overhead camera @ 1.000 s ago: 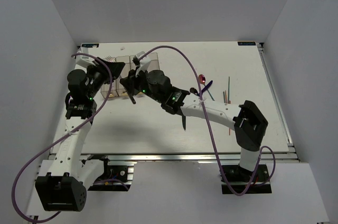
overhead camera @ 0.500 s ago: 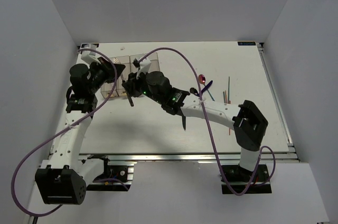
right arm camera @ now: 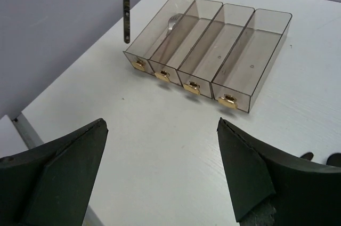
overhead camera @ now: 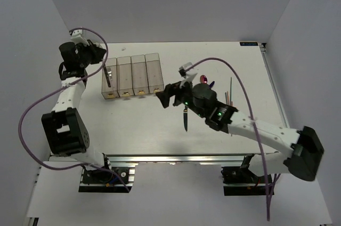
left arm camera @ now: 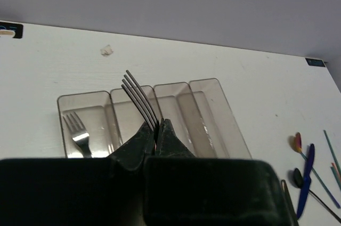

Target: Sort the eating utensils into containers

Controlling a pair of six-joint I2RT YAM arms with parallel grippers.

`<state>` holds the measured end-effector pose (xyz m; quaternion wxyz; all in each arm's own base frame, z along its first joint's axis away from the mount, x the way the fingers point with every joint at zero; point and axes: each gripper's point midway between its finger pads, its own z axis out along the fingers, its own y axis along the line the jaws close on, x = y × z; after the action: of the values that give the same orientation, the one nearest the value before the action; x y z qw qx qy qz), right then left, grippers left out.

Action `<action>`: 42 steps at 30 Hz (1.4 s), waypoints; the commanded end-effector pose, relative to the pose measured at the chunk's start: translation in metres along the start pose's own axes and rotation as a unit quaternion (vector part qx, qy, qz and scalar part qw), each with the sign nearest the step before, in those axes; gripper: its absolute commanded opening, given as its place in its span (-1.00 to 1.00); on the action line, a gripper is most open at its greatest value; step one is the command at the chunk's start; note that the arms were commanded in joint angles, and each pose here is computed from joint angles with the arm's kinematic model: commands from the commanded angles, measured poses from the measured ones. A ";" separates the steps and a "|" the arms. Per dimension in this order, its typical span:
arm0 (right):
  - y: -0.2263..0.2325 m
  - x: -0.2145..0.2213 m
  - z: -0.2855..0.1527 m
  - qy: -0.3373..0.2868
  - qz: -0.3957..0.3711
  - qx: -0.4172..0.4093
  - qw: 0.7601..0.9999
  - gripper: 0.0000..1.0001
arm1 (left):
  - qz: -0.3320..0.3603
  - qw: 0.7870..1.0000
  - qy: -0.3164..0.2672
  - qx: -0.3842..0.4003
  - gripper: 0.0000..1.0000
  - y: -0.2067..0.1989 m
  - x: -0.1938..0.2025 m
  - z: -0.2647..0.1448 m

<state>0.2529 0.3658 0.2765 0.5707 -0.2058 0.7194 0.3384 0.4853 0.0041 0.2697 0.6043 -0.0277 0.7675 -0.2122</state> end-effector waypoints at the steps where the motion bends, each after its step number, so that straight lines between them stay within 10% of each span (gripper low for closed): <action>1: -0.009 -0.008 -0.030 -0.020 0.018 0.014 1.000 0.78 | 0.035 0.996 -0.061 0.055 -1.00 -0.003 -0.035 0.009; 12: -0.016 -0.003 -0.066 -0.038 0.033 0.005 0.999 0.79 | 0.027 0.987 -0.144 0.070 -1.00 0.010 -0.020 0.020; 42: -0.005 -0.005 -0.071 -0.046 0.062 -0.024 0.997 0.79 | -0.026 0.999 0.021 -0.003 -0.62 0.059 0.072 0.040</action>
<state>0.2127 0.3086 0.2699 0.5638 -0.1697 0.7167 0.3738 0.5152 0.0207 0.1660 0.5863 -0.0619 0.7711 -0.2407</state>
